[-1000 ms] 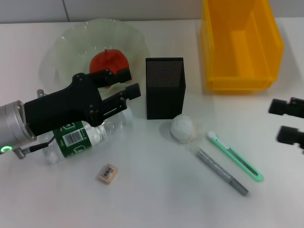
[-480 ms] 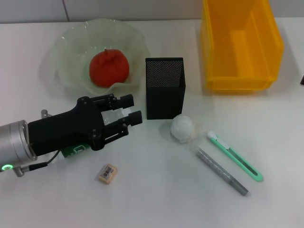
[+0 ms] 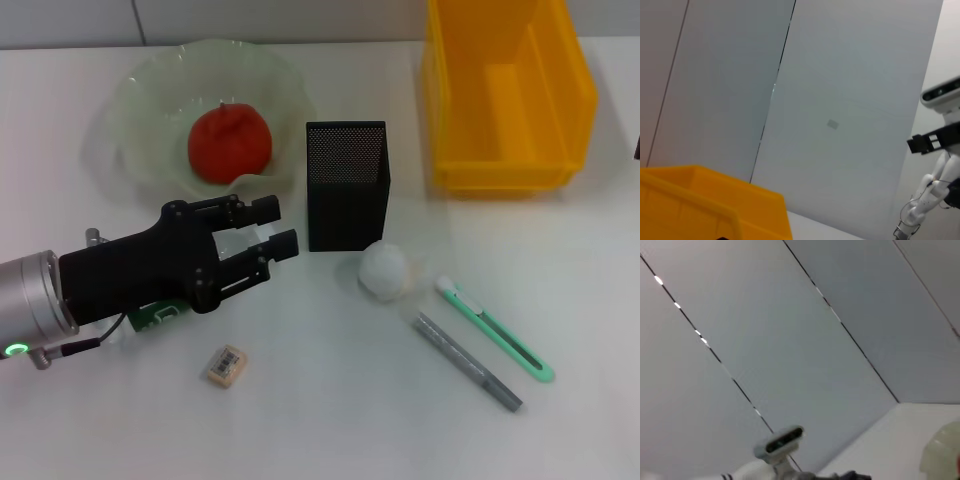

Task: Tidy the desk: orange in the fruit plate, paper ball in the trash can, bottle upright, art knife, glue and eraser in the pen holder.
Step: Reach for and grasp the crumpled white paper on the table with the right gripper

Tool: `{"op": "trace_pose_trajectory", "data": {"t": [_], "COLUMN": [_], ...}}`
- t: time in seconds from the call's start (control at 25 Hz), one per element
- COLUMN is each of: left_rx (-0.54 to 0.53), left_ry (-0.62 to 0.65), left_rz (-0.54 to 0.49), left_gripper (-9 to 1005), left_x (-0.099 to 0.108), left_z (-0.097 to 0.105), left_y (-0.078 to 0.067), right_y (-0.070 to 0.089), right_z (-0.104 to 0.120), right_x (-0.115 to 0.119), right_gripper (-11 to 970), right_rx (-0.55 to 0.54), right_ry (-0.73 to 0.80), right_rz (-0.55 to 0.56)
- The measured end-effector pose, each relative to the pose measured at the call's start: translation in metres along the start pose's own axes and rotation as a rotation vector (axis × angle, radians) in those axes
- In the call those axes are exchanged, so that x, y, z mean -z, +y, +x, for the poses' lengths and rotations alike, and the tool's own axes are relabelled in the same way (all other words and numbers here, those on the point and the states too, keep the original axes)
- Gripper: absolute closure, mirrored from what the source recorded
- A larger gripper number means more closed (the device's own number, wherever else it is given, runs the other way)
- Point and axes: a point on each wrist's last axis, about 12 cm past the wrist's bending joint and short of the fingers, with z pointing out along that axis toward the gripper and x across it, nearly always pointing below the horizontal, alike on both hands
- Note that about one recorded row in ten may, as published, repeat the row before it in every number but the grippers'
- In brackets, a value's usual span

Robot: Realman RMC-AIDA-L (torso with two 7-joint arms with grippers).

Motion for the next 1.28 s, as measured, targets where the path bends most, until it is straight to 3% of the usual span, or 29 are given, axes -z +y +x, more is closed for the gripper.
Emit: {"op": "trace_pose_trajectory", "data": {"t": [0.08, 0.16, 0.2, 0.44, 0.6, 0.92, 1.28], "left_rx": [-0.001, -0.006, -0.01, -0.019, -0.023, -0.02, -0.024], "left_ry": [0.0, 0.002, 0.002, -0.014, -0.017, -0.019, -0.013], "left_rz": [0.001, 0.0, 0.0, 0.028, 0.032, 0.027, 0.012], "left_gripper": [542, 542, 542, 541, 541, 542, 542], "left_x": [0.0, -0.001, -0.002, -0.007, -0.009, -0.01, -0.011], "left_z": [0.0, -0.001, -0.002, -0.008, -0.01, -0.007, -0.007], "left_y": [0.0, 0.001, 0.002, 0.002, 0.002, 0.001, 0.004], "right_y": [0.002, 0.001, -0.002, -0.015, -0.027, -0.038, -0.061], "right_z": [-0.024, -0.034, -0.053, -0.084, -0.1, -0.098, -0.077], "right_x": [-0.003, -0.006, -0.014, -0.037, -0.067, -0.096, -0.135], "right_gripper": [241, 240, 240, 238, 238, 240, 241], "right_rx": [-0.013, -0.022, -0.05, -0.123, -0.15, -0.119, -0.103], "right_ry": [0.103, 0.148, 0.231, 0.429, 0.594, 0.687, 0.748], "right_rz": [0.053, 0.071, 0.101, 0.202, 0.285, 0.334, 0.368]}}
